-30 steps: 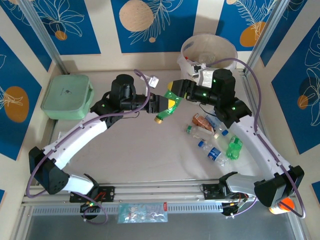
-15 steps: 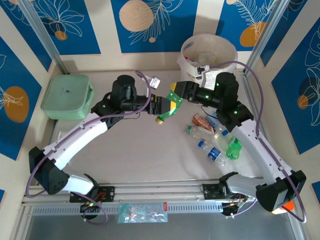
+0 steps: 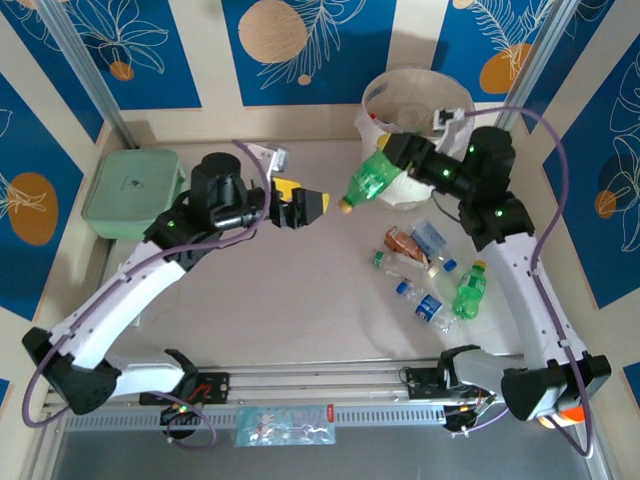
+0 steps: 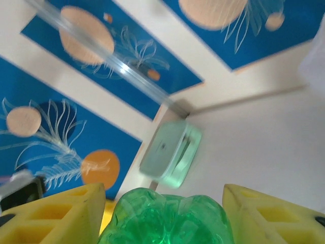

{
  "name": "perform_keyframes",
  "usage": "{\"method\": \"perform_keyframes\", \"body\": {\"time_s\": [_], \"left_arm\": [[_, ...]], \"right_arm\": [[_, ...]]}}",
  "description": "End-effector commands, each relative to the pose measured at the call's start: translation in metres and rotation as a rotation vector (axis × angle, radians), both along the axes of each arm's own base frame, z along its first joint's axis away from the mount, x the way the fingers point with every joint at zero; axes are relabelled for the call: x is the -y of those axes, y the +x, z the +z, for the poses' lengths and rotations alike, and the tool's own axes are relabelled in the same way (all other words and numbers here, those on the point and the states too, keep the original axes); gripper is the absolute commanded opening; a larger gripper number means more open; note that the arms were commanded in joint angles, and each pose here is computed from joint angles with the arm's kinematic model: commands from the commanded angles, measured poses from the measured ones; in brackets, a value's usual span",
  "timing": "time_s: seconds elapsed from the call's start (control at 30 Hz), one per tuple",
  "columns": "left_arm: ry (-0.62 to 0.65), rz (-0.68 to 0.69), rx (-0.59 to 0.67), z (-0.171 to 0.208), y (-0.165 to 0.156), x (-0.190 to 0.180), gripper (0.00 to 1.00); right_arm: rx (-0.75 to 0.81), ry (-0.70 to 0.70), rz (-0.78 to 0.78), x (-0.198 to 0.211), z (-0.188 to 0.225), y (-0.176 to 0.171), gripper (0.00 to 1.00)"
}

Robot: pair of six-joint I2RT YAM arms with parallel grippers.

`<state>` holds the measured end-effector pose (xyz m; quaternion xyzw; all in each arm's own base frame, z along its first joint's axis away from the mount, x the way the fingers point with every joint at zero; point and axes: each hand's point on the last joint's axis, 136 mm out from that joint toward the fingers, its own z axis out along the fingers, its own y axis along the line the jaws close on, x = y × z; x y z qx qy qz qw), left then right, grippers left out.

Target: Put the plastic bottles in the bin

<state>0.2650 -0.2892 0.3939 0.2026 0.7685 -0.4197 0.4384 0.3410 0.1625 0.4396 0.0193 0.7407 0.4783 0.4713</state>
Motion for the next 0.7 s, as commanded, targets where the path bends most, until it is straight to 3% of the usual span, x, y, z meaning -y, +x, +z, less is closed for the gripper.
{"method": "perform_keyframes", "body": {"time_s": [0.0,0.3,0.67], "left_arm": [[0.114,0.136,0.108,0.01,0.006,-0.033,0.95],[0.148,0.103,0.091,-0.005,-0.002,-0.033,0.95],[0.188,0.099,0.086,-0.014,-0.009,-0.041,0.95]], "right_arm": [[0.106,-0.075,-0.124,0.021,0.036,0.019,0.49],[0.143,-0.204,-0.46,0.098,0.07,0.11,0.49],[-0.008,-0.385,-0.607,0.137,0.008,0.188,0.48]]}}
